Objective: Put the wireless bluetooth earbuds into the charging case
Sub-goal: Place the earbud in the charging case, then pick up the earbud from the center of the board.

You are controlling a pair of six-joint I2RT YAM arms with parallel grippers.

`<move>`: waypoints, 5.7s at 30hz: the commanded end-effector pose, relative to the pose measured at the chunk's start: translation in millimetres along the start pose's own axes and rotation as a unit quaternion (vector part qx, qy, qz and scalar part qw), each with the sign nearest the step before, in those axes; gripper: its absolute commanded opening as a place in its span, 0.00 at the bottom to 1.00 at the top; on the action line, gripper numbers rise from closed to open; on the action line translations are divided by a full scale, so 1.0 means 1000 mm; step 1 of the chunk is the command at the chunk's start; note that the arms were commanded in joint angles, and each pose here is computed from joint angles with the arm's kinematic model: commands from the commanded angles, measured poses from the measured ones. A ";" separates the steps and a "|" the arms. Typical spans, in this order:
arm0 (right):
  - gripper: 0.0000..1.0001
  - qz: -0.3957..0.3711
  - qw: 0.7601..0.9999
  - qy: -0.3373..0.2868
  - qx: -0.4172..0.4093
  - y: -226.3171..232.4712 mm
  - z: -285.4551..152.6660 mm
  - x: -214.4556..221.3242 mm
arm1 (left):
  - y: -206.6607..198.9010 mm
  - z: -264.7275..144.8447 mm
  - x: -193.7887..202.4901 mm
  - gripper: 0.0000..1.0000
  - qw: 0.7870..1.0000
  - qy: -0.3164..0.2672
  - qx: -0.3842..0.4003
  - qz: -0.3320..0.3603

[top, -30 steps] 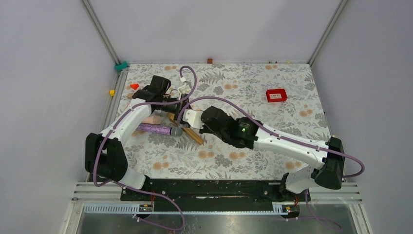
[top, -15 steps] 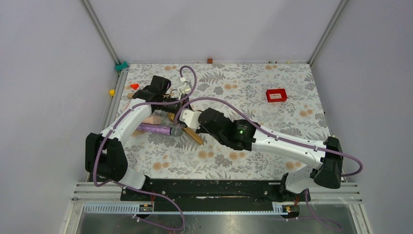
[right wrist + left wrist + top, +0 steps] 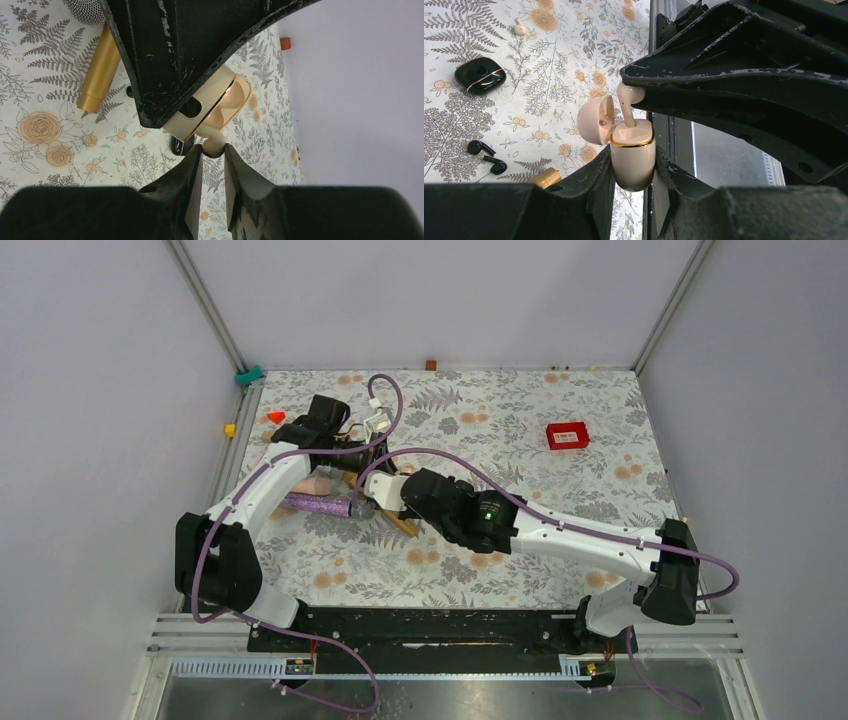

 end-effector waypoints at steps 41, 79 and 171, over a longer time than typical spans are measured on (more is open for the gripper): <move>0.34 0.083 0.996 -0.016 -0.010 -0.019 -0.027 -0.025 | -0.013 -0.010 0.003 0.00 0.994 -0.036 0.045 0.089; 1.00 0.231 0.948 0.158 -0.153 0.029 0.049 0.098 | -0.030 -0.096 -0.007 0.00 0.976 -0.122 -0.102 0.147; 0.50 0.086 0.954 0.245 -0.150 0.122 0.134 0.080 | -0.051 -0.125 0.018 0.00 0.958 -0.200 -0.110 0.174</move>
Point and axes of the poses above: each gripper's point midway between its finger pads, its own z axis out along the fingers, its own y axis along the line the jaws close on, x = y × z, the point moved 8 cm from there along -z, back along the fingers, and after that the axes turned 9 degrees about -z, right-handed, at the moved point
